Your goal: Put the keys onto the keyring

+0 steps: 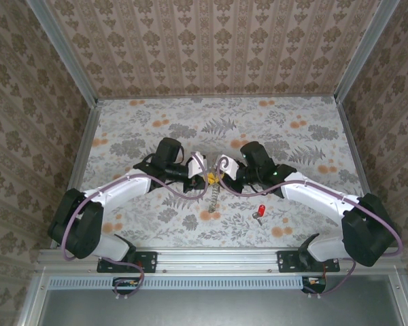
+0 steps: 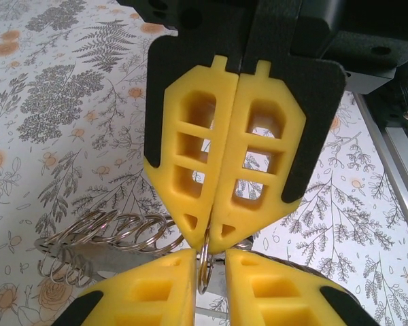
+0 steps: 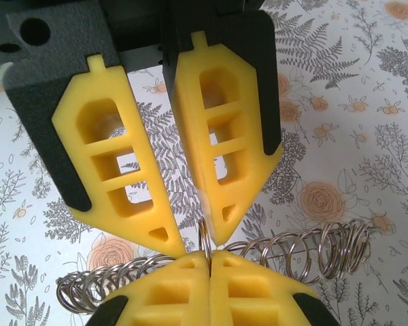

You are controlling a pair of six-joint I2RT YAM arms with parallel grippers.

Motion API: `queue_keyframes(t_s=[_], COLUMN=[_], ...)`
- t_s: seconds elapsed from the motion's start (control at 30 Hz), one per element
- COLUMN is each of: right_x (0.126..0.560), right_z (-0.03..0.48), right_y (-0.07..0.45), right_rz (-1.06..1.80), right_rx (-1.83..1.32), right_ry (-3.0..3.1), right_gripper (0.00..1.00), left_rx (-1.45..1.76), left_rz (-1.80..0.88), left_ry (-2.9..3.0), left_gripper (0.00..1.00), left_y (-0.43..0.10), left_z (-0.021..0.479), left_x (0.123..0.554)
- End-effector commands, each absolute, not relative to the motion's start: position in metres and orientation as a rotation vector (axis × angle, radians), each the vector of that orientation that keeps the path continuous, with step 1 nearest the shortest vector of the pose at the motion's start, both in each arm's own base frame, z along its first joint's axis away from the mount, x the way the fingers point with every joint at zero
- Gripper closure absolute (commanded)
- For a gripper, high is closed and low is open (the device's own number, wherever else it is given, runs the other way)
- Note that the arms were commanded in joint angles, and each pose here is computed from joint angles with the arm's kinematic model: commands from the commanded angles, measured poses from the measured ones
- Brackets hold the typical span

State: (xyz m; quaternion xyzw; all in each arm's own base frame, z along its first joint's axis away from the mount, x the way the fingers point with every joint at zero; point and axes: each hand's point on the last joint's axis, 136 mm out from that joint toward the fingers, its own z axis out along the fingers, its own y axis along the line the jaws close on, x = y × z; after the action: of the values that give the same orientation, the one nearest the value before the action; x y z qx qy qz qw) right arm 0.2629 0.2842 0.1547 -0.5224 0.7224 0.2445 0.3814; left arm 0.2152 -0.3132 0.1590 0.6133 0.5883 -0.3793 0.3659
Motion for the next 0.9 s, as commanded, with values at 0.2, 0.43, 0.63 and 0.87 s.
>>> queue_keyframes(t_s=[0.2, 0.43, 0.63, 0.87], right_x=[0.265, 0.263, 0.265, 0.266], right_z=[0.175, 0.178, 0.168, 0.155], right_y=[0.29, 0.29, 0.282, 0.279], right_rz=[0.623, 0.629, 0.596, 0.67], right_rx=[-1.33, -1.314, -1.29, -1.234], right_ry=[1.779, 1.757, 1.766, 1.779], right_gripper=[0.96, 0.96, 0.85, 0.82], left_rx=[1.622, 1.641, 1.582, 1.529], left_rz=[-0.983, -0.992, -1.027, -1.081], left_ry=[1.488, 1.488, 1.46, 1.414], left_gripper=[0.83, 1.0, 1.0, 1.0], left_y=[-0.321, -0.321, -0.32, -0.318], left_z=[0.159, 0.157, 0.166, 0.177], left_x=[0.215, 0.213, 0.214, 0.212])
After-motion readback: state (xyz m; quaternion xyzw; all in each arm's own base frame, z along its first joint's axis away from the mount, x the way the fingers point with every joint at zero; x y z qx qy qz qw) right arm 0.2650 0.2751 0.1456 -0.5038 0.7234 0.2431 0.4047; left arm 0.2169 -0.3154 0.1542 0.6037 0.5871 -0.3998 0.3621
